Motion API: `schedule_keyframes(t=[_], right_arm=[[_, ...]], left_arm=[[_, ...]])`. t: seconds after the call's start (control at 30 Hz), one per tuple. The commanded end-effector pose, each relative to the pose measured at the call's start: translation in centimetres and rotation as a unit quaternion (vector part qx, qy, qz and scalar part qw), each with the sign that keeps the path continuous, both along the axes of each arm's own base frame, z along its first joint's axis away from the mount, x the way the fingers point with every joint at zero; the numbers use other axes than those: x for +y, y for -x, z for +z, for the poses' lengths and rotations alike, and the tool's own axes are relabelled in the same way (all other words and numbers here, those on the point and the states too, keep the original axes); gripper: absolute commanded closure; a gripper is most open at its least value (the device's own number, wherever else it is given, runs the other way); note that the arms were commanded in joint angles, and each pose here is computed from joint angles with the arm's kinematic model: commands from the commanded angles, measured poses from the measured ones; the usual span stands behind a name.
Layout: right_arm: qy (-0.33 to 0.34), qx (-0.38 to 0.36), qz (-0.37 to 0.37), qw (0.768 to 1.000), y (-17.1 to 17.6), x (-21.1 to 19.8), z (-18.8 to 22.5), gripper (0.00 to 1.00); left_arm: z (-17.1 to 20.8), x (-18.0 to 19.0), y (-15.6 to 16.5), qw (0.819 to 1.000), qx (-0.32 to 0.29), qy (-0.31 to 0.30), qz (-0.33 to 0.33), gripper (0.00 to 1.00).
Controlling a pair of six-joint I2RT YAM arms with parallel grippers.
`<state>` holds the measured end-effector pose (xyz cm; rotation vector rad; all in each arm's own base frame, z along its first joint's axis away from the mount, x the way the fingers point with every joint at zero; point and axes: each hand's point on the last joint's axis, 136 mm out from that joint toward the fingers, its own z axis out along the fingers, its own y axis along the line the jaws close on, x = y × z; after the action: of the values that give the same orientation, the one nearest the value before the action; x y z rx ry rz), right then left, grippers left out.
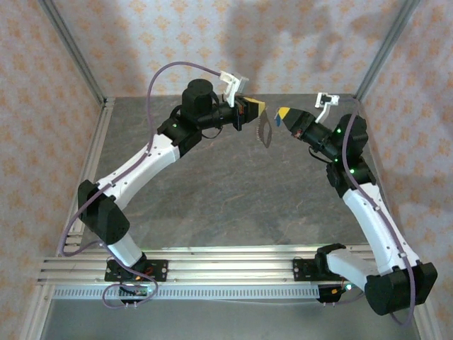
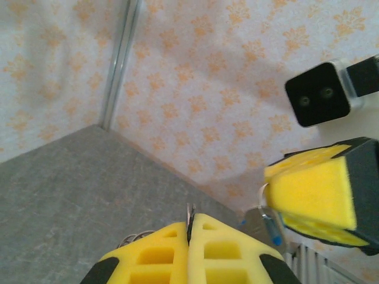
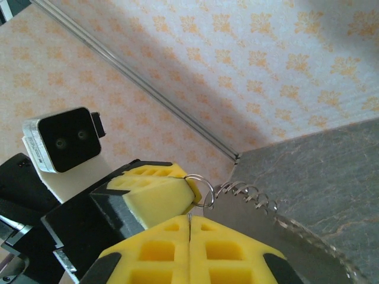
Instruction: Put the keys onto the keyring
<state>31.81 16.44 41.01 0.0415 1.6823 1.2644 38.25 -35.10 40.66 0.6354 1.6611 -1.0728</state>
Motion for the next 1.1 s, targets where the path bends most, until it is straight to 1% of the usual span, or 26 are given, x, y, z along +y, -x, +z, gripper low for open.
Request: schedule_keyframes(t=[0.0,0.07,0.23,0.53,0.67,0.8,1.07], right_arm=[[-0.004,-0.027,-0.011,1.0,0.9,-0.4,1.0,1.0],[-0.011,-0.037,-0.014,0.999,1.1,-0.5,1.6,1.0],[-0.025,-0.064,-0.019,0.997,1.4,-0.8,2.9,1.0],[-0.044,-0.109,-0.018,0.993,1.8,-0.9,5.4,1.0],[-0.047,-0.121,-0.02,0.991,2.0,-1.0,6.2,1.0],[-0.049,-0.134,-0.026,0.989,2.3,-1.2,6.8,1.0],[-0.045,-0.163,-0.034,0.985,2.7,-1.5,8.2,1.0]], left_arm=[[4.9,1.1,1.4,0.996,-0.089,0.024,0.017,1.0],[5.2,1.2,1.5,0.994,-0.104,0.022,0.022,1.0],[6.2,1.3,2.1,0.985,-0.166,-0.002,0.046,1.0],[9.1,1.5,3.0,0.971,-0.228,0.01,0.064,1.0],[10.3,1.8,3.5,0.967,-0.244,0.029,0.073,1.0],[11.7,2.4,4.0,0.963,-0.25,0.063,0.082,1.0],[14.2,3.0,5.2,0.957,-0.25,0.129,0.074,1.0]])
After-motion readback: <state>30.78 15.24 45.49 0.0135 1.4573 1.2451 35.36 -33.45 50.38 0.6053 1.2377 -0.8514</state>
